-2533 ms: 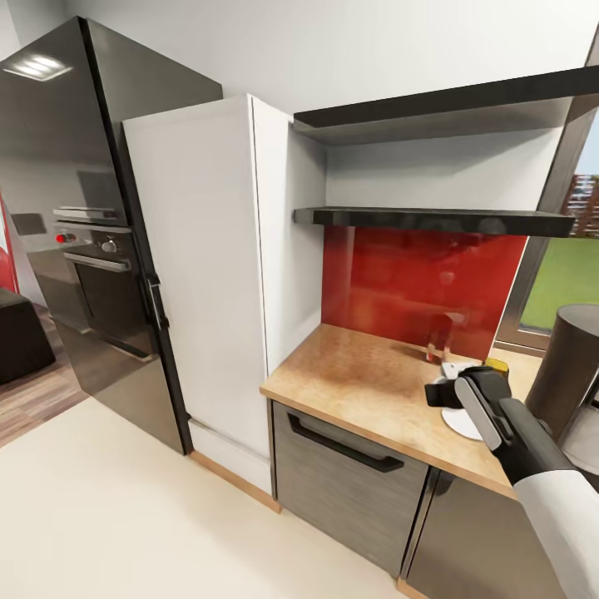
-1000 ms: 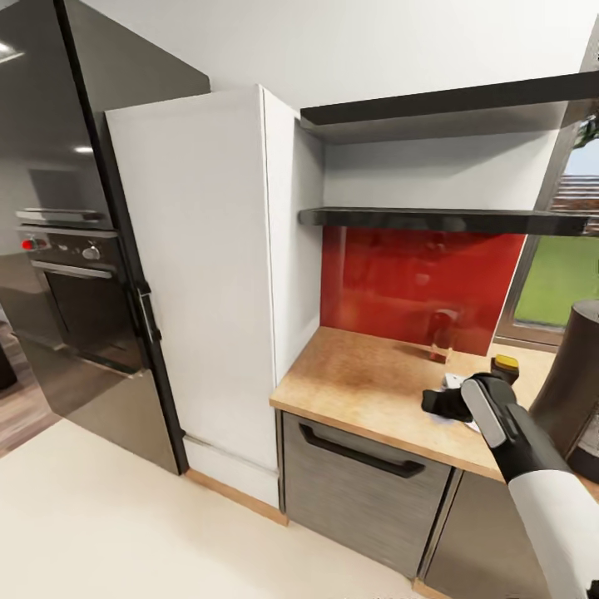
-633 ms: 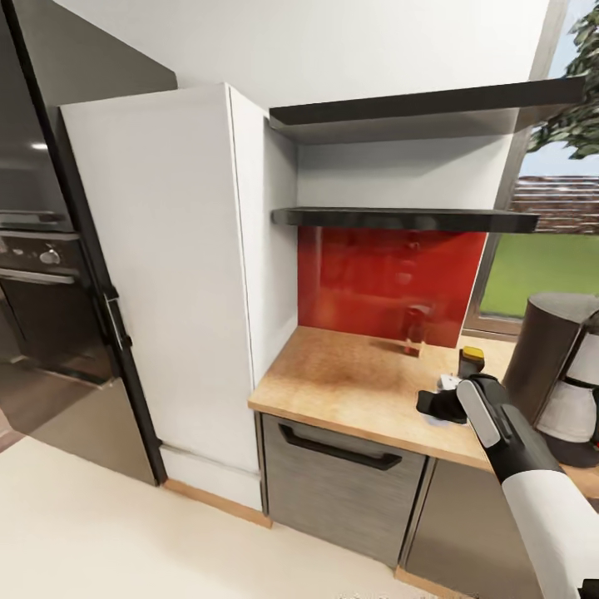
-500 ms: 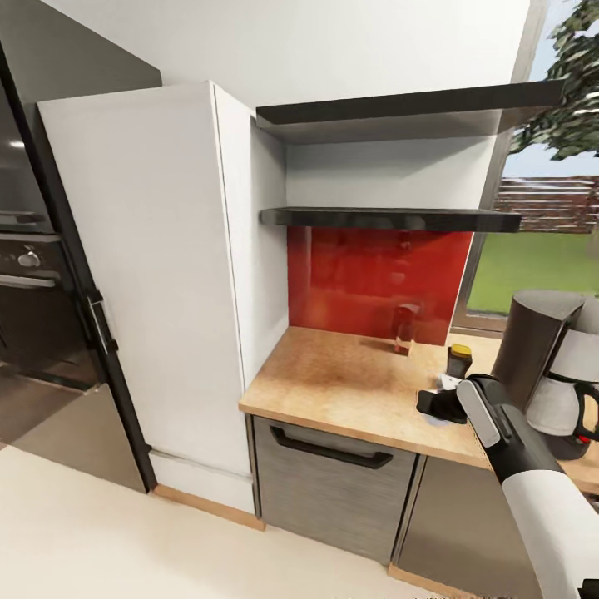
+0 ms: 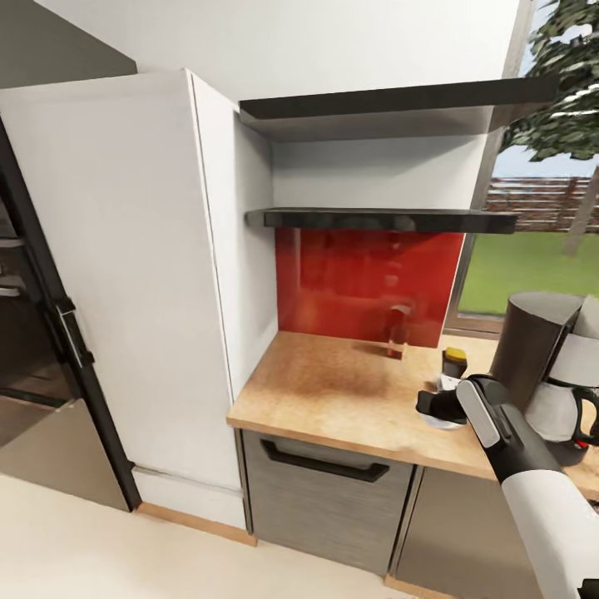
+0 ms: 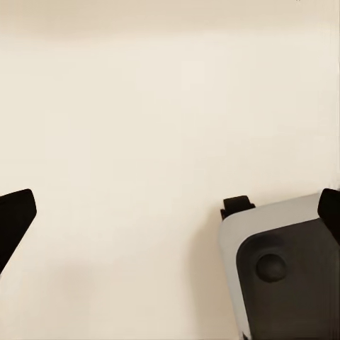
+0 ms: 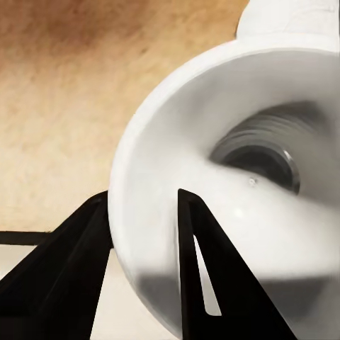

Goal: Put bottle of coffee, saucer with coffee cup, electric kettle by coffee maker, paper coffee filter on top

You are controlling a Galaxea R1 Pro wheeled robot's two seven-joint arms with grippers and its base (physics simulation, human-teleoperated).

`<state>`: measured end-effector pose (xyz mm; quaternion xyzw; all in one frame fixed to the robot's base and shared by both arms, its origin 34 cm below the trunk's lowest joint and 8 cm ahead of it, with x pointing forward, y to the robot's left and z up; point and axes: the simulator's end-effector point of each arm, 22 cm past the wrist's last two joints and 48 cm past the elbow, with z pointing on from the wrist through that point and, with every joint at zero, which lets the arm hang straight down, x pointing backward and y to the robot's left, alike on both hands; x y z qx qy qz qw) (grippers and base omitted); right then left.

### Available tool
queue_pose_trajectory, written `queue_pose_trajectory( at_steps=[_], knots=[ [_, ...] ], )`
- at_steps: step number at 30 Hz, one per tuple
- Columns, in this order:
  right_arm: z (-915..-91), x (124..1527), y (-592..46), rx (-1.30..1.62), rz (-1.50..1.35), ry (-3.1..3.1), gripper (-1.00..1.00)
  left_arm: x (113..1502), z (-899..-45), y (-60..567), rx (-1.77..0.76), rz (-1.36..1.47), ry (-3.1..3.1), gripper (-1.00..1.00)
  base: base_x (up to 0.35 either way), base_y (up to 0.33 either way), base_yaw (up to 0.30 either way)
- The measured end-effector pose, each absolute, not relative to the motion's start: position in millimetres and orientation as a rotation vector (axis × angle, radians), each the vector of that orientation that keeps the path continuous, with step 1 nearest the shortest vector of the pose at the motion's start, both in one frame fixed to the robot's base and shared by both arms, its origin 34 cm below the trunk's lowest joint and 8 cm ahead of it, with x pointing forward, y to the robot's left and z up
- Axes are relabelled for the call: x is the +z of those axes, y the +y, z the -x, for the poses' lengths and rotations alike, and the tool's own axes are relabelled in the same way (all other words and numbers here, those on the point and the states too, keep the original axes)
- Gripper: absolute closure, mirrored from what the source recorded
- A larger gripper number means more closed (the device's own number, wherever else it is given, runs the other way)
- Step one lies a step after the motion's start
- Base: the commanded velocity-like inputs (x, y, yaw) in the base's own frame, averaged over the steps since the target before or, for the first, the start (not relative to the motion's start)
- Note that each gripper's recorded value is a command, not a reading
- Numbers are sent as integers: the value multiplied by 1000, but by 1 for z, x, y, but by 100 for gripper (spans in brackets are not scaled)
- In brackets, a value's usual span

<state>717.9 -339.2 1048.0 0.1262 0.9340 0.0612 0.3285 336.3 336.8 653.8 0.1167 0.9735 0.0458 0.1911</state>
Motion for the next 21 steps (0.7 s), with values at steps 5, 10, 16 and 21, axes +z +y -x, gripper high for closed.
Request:
queue_pose_trajectory(
  at_steps=[5, 10, 16, 21],
  knots=[
    [-718, 1047, -334, 172, -328, 2447, 100, 652, -331, 337, 128, -329, 2740, -100, 96, 0, -258],
    [-719, 1046, -318, 200, -315, 2450, 100, 652, -329, 337, 129, -330, 2744, -100, 214, 117, -258],
    [-719, 1045, -311, 213, -309, 2452, 100, 652, -328, 338, 129, -330, 2746, -100, 258, 192, -49],
    [-720, 1045, -311, 211, -309, 2453, 100, 651, -327, 338, 129, -331, 2746, -100, 101, 45, -3]
  ],
)
